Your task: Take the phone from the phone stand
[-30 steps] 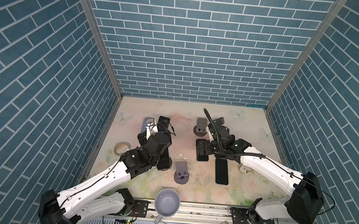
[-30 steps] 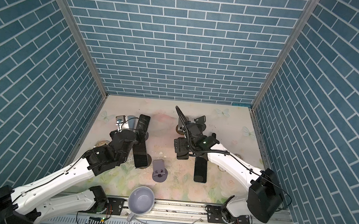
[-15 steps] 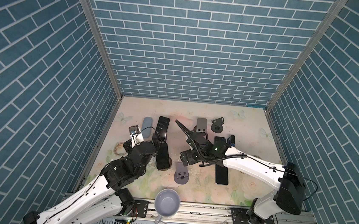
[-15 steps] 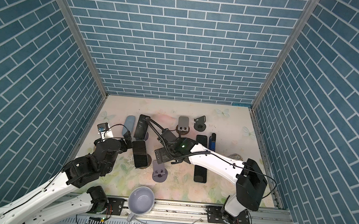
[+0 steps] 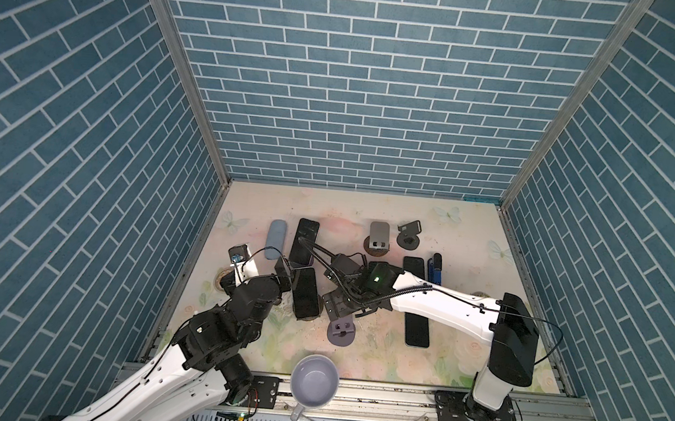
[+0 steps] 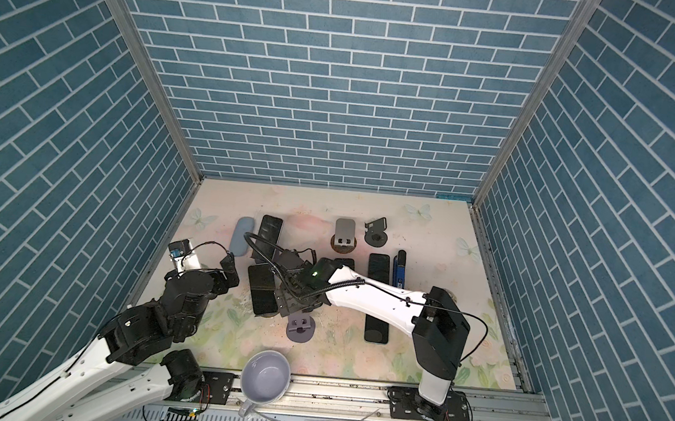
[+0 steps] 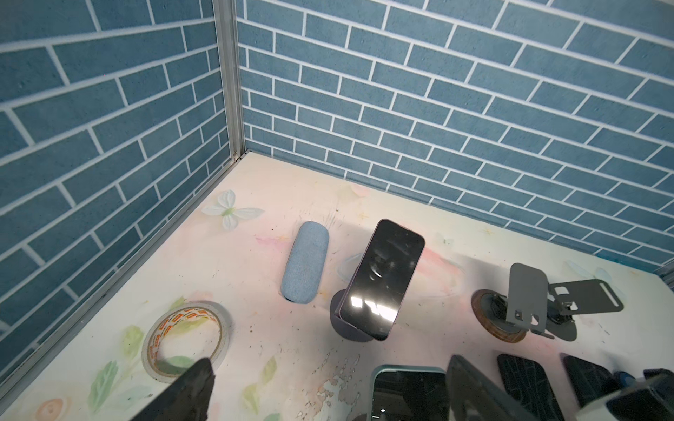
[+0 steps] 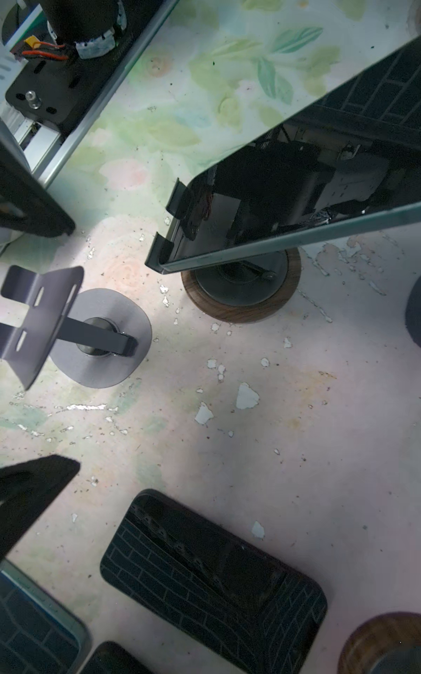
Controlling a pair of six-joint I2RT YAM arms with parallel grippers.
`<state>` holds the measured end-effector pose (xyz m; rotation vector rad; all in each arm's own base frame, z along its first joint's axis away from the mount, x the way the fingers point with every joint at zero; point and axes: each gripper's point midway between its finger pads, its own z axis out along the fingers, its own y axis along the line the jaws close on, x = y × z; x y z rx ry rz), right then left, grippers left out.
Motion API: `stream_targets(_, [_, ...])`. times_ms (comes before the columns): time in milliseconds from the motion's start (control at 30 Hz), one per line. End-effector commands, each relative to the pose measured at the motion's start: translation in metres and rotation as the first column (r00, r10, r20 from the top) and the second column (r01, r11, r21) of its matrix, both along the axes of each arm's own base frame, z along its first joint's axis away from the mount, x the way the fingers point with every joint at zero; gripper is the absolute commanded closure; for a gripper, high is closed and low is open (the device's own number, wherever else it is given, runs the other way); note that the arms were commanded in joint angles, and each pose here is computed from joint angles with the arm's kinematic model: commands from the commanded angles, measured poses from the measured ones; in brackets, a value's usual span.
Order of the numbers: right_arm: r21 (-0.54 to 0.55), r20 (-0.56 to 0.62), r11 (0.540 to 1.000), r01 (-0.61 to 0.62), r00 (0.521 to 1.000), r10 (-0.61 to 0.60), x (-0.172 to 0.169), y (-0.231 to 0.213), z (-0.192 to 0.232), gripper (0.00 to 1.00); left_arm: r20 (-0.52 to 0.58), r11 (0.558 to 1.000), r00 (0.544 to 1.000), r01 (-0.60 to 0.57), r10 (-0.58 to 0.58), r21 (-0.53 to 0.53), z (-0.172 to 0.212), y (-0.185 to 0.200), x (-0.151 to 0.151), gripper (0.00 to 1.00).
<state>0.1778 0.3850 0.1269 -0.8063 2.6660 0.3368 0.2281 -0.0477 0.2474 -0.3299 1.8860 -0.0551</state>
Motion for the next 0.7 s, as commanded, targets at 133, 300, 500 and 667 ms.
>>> stream_targets(133, [-0.105, -0.050, 0.993, 0.056, 0.997, -0.061, -0.005, -0.002, -0.012, 0.06, -0.014, 0.999, 1.000, -0.014, 0.014, 0.034, -0.007, 0.011, -0.007, 0.00])
stream_targets(300, [-0.173, -0.063, 0.982, 0.073, 0.994, -0.085, -0.006, -0.008, -0.021, 0.08, -0.008, 0.999, 1.000, -0.016, 0.016, 0.036, -0.008, 0.012, -0.007, 0.00])
stream_targets(500, [-0.218, -0.083, 0.973, 0.077, 0.992, -0.098, -0.008, -0.012, -0.030, 0.16, -0.006, 0.999, 1.000, -0.017, 0.017, 0.038, -0.008, 0.013, -0.008, 0.00])
stream_targets(667, [-0.234, -0.085, 0.969, 0.080, 0.991, -0.102, -0.008, -0.015, -0.032, 0.26, -0.005, 0.999, 1.000, -0.017, 0.017, 0.041, -0.008, 0.013, -0.007, 0.00])
